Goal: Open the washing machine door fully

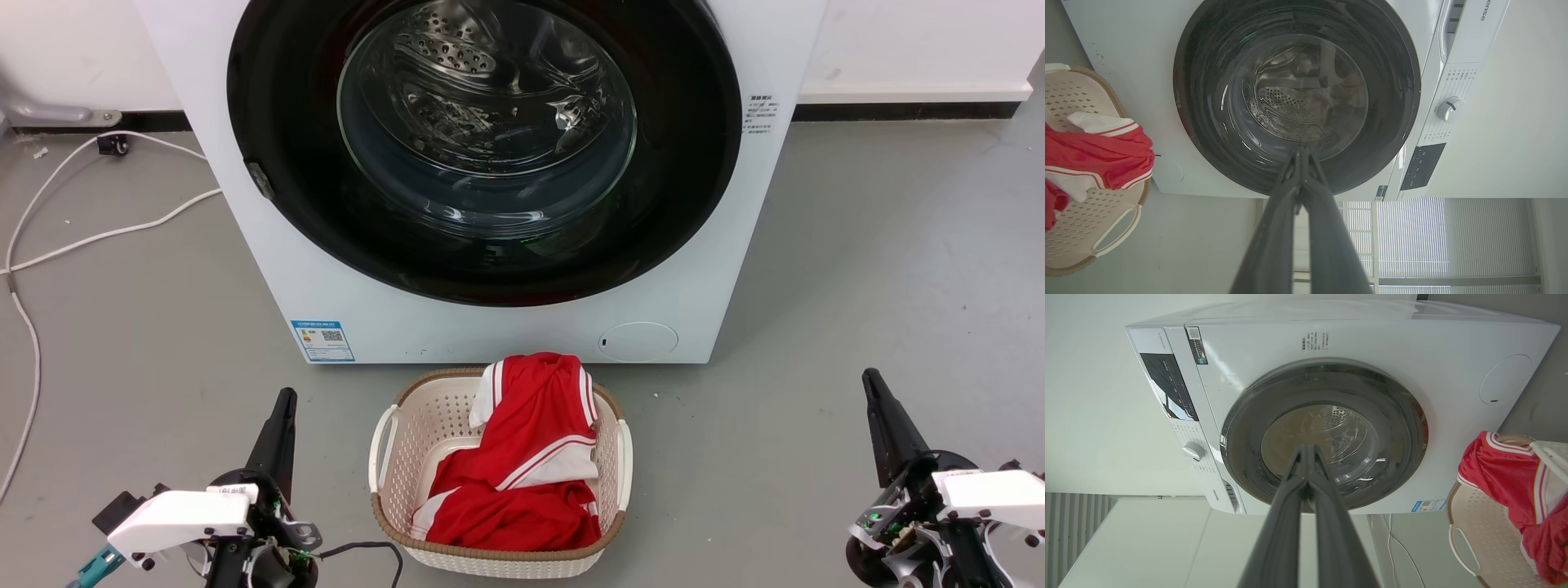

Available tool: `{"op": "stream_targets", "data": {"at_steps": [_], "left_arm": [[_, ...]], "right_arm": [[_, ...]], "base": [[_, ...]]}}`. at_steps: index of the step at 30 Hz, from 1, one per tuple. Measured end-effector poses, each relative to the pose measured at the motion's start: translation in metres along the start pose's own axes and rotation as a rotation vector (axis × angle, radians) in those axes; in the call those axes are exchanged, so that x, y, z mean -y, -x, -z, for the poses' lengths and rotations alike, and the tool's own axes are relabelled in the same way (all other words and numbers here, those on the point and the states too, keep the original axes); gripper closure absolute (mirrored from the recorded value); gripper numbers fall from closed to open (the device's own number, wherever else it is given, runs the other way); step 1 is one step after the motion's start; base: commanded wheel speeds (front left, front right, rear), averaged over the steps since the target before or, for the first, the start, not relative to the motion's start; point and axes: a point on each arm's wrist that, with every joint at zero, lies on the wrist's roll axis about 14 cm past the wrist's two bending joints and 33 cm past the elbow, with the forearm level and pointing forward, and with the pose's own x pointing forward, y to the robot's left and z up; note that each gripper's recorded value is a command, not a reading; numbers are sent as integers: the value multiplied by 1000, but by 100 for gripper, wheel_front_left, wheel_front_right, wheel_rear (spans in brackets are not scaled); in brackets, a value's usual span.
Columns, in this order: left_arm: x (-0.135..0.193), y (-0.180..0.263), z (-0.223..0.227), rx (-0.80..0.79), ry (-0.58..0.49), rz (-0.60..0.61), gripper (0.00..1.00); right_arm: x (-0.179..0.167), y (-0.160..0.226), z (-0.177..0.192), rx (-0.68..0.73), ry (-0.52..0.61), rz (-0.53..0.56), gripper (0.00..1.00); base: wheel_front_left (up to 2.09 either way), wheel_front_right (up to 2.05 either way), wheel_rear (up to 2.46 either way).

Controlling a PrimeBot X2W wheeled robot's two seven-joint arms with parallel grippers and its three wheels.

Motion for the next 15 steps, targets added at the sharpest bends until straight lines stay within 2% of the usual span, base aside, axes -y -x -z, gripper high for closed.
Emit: {"op": "stream_targets", "data": {"at_steps": [15], "left_arm": [[0,0,0,-2,-1,0,100]], "right_arm": [[0,0,0,0,-1,0,100]], "base": [[0,0,0]]}}
